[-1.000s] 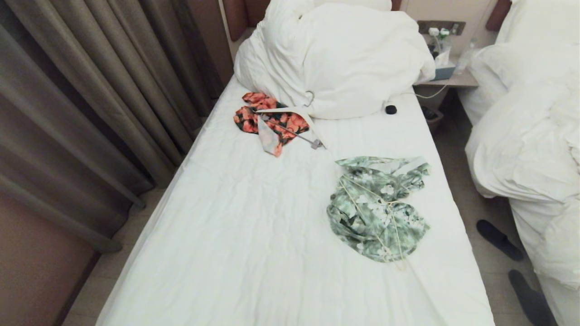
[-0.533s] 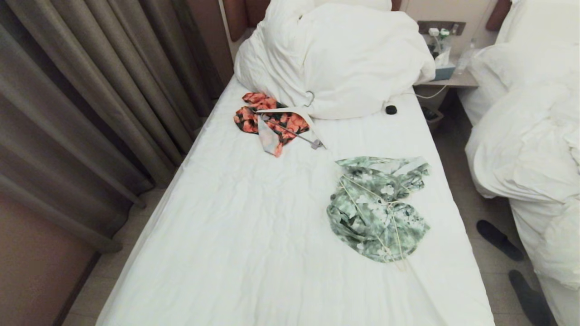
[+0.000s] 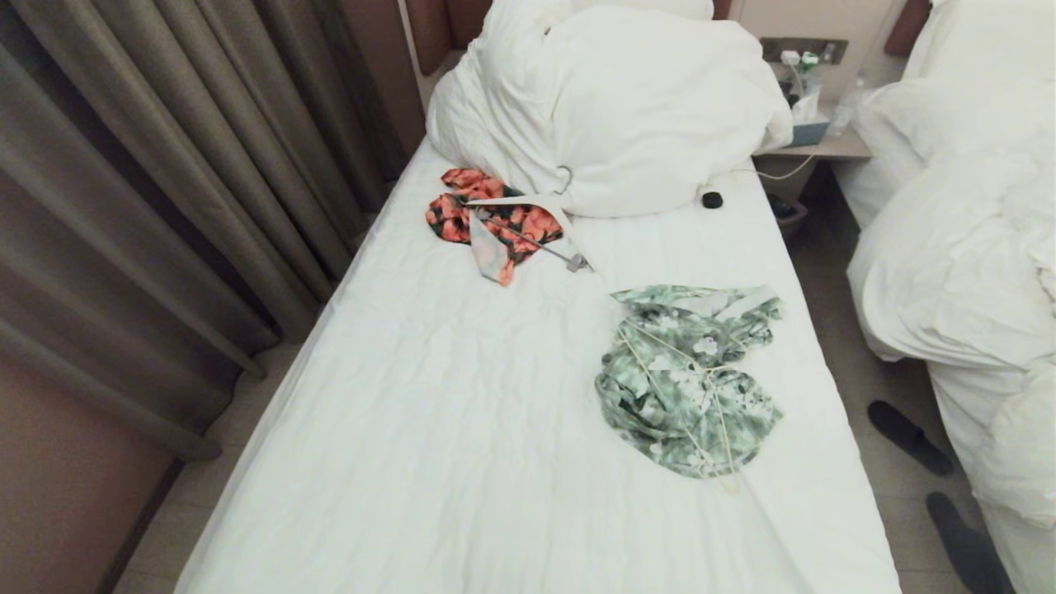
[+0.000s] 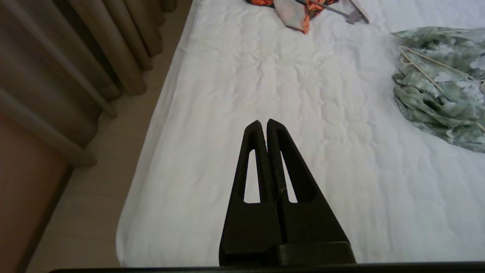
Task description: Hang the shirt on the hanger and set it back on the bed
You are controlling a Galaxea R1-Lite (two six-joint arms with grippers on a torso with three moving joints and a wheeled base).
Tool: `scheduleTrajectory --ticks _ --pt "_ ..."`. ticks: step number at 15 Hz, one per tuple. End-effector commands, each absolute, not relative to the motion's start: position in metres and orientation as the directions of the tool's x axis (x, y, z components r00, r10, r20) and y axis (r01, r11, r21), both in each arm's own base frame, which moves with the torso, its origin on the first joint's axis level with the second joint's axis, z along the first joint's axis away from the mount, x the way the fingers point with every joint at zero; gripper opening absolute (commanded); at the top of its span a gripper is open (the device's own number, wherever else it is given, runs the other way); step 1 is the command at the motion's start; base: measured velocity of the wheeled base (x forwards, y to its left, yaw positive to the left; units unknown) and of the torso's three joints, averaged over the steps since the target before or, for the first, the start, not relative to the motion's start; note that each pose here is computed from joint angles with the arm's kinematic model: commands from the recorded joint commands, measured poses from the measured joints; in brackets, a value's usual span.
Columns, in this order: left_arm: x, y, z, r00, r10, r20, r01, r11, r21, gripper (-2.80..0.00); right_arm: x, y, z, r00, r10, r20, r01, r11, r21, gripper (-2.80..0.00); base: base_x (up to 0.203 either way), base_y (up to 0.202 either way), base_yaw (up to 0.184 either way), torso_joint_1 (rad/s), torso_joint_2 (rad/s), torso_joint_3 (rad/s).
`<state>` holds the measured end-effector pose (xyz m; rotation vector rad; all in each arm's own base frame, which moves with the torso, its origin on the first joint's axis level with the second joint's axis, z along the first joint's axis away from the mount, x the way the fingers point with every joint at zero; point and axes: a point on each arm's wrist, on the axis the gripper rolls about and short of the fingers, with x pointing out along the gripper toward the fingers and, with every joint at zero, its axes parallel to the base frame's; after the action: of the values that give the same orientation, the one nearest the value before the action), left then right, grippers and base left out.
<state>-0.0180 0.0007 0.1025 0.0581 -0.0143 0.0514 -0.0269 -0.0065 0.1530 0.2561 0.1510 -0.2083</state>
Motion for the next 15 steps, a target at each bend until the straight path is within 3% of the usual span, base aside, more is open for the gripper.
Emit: scheduleTrajectory --ticks 1,9,15 --pt "-0.020 0.001 0.096 0.998 0.047 0.033 -0.049 0.997 0.066 -2.80 -0.034 -0.006 0.148 0.968 -0.212 -0.135 0.239 0.941 0.240 -2.80 0.000 0.000 0.000 0.000 0.00 0.000" --pt "-0.023 -0.001 0.076 0.999 -0.038 0.000 0.037 0.984 0.175 -2.80 -0.033 0.000 0.103 0.997 0.007 0.077 -0.016 0.993 0.117 -2.80 0.000 0.000 0.000 0.000 0.00 0.000" --pt "-0.023 -0.001 0.075 0.998 -0.052 -0.017 0.054 0.982 0.182 -2.80 -0.023 0.000 0.082 0.997 0.032 0.068 -0.032 0.999 -0.007 -2.80 0.000 0.000 0.000 0.000 0.00 0.000"
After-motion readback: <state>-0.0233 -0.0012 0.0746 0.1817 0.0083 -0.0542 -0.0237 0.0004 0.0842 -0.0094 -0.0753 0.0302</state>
